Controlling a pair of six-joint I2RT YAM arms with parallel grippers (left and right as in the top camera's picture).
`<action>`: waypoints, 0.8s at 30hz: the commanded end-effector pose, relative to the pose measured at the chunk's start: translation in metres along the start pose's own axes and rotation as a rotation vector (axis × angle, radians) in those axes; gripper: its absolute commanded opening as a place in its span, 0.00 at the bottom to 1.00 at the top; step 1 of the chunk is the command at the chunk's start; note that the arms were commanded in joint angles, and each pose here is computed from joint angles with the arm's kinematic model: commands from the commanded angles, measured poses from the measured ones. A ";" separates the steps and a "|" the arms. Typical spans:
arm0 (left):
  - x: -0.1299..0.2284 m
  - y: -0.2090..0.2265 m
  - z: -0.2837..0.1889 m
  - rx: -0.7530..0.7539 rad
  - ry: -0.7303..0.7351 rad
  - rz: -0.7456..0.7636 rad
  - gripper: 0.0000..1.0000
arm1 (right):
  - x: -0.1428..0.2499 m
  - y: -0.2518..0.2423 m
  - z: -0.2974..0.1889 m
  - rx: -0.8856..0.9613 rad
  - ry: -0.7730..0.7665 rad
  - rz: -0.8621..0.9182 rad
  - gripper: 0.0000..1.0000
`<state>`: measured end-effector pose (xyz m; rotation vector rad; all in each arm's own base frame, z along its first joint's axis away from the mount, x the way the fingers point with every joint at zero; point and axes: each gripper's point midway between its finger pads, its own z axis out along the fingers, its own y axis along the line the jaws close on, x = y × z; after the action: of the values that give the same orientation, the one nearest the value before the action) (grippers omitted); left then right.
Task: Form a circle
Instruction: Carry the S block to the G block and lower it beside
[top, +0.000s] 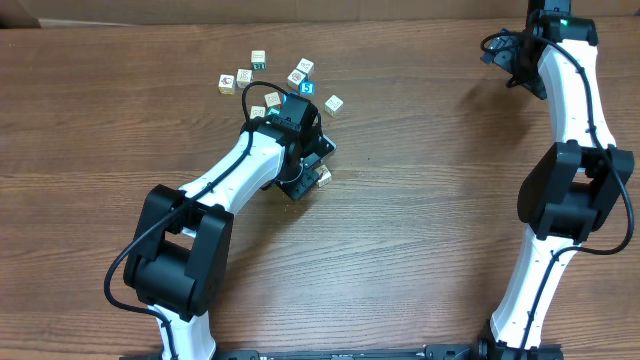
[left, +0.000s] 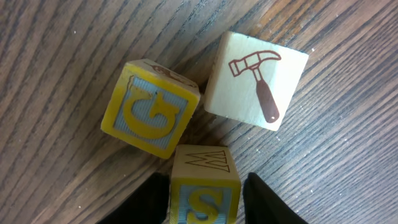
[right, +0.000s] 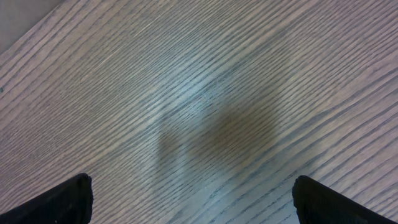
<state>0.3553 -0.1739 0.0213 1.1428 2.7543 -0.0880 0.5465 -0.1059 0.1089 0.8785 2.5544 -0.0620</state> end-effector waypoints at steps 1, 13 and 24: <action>0.002 -0.007 0.007 0.026 0.012 0.019 0.47 | -0.010 0.003 -0.015 -0.013 -0.039 0.003 1.00; 0.018 -0.012 0.006 0.050 0.079 0.014 0.46 | -0.010 0.003 -0.015 -0.013 -0.039 0.003 1.00; 0.013 -0.009 0.007 0.038 0.054 0.059 0.30 | -0.010 0.003 -0.015 -0.013 -0.039 0.003 1.00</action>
<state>0.3445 -0.1689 0.0191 1.1784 2.7924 -0.0847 0.5465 -0.1058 0.1089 0.8784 2.5545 -0.0615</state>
